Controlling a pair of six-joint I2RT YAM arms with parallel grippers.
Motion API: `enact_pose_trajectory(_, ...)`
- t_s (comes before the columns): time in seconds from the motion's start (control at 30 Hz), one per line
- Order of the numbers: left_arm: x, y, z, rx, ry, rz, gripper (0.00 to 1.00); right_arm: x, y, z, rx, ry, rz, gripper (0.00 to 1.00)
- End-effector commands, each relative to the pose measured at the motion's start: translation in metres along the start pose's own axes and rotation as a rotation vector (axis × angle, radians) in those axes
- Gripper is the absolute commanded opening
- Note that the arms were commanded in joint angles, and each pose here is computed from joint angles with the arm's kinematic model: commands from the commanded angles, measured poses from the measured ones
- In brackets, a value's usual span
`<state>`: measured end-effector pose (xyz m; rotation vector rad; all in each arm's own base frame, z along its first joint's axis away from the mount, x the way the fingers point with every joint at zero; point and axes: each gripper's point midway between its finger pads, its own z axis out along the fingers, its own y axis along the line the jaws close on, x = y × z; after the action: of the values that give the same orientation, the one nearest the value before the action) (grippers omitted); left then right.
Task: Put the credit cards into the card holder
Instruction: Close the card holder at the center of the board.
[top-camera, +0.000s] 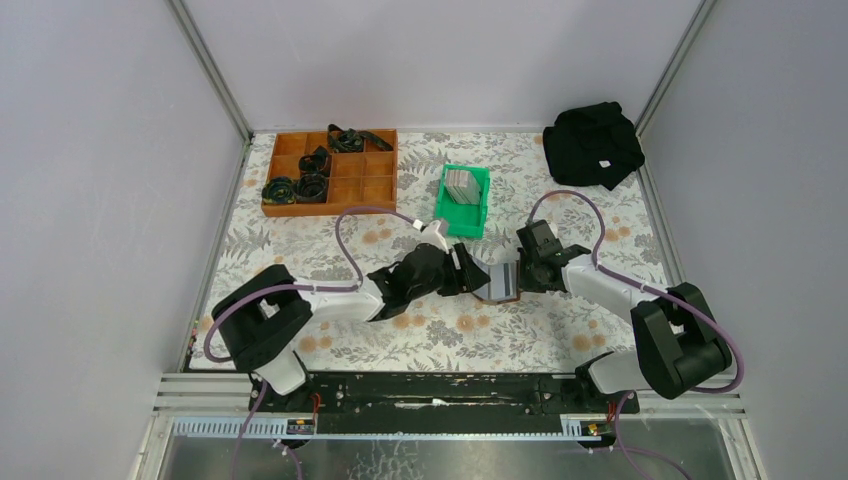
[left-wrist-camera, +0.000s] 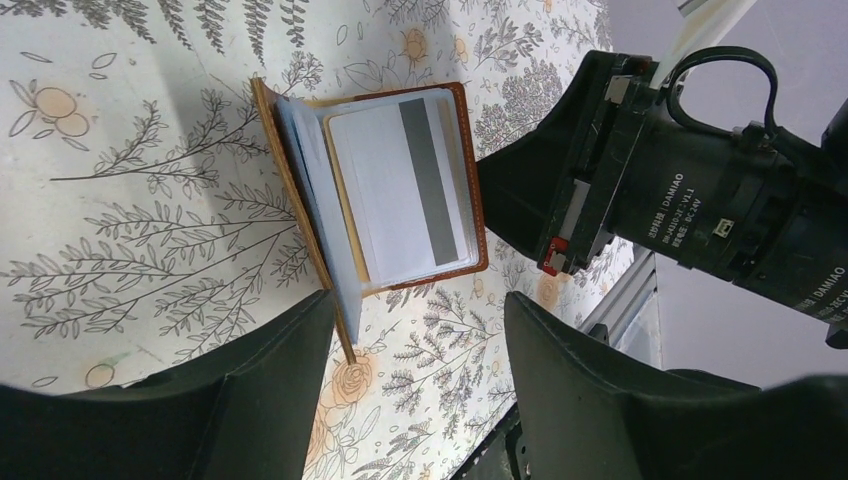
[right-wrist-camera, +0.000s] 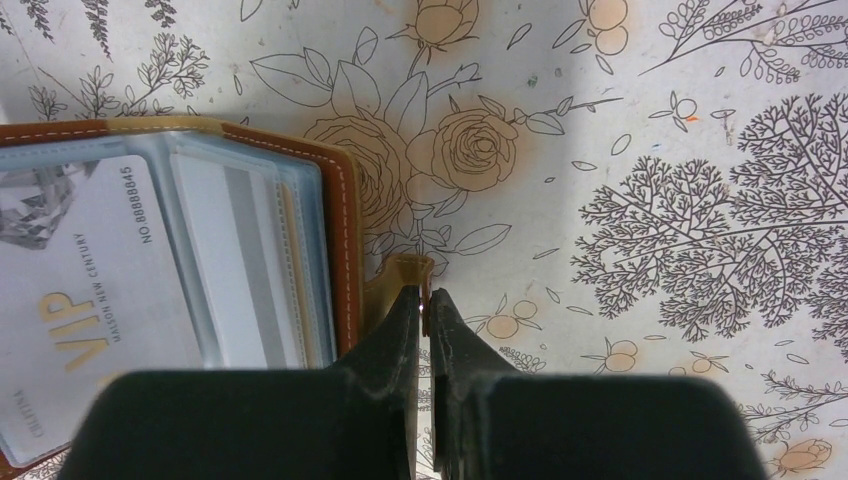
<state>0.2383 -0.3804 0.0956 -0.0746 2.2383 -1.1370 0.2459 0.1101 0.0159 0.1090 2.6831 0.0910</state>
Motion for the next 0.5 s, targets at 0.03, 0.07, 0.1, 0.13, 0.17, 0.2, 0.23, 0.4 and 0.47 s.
enact_pose_trajectory(0.03,-0.008,-0.034,0.011,0.1,-0.016,0.016,0.7,-0.007,0.006,-0.002,-0.01,-0.007,-0.002,0.0)
enact_pose_trajectory(0.07,-0.009,-0.038,0.012,0.108,-0.015,0.018,0.7,-0.007,0.005,-0.002,-0.008,-0.006,0.0,0.0)
enact_pose_trajectory(0.1,-0.01,-0.041,0.012,0.115,-0.017,0.019,0.7,-0.006,0.005,-0.002,-0.008,-0.006,-0.001,0.0)
enact_pose_trajectory(0.13,-0.012,-0.044,0.012,0.121,-0.02,0.019,0.7,-0.006,0.004,-0.001,-0.005,-0.004,-0.003,0.0)
enact_pose_trajectory(0.17,-0.013,-0.047,0.012,0.128,-0.023,0.018,0.7,-0.005,0.004,-0.001,-0.004,-0.003,-0.003,0.0)
enact_pose_trajectory(0.2,-0.015,-0.051,0.01,0.138,-0.031,0.018,0.7,-0.006,0.004,0.0,-0.004,-0.003,-0.002,0.0)
enact_pose_trajectory(0.23,-0.016,-0.054,0.009,0.147,-0.035,0.016,0.69,-0.006,0.004,0.0,-0.004,-0.002,-0.003,0.0)
enact_pose_trajectory(0.4,-0.016,-0.063,0.009,0.182,-0.03,-0.003,0.69,-0.006,0.007,0.003,-0.012,0.006,-0.004,0.0)
enact_pose_trajectory(0.47,-0.011,-0.065,0.012,0.192,-0.013,-0.008,0.69,-0.007,0.01,0.004,-0.016,0.008,-0.003,0.0)
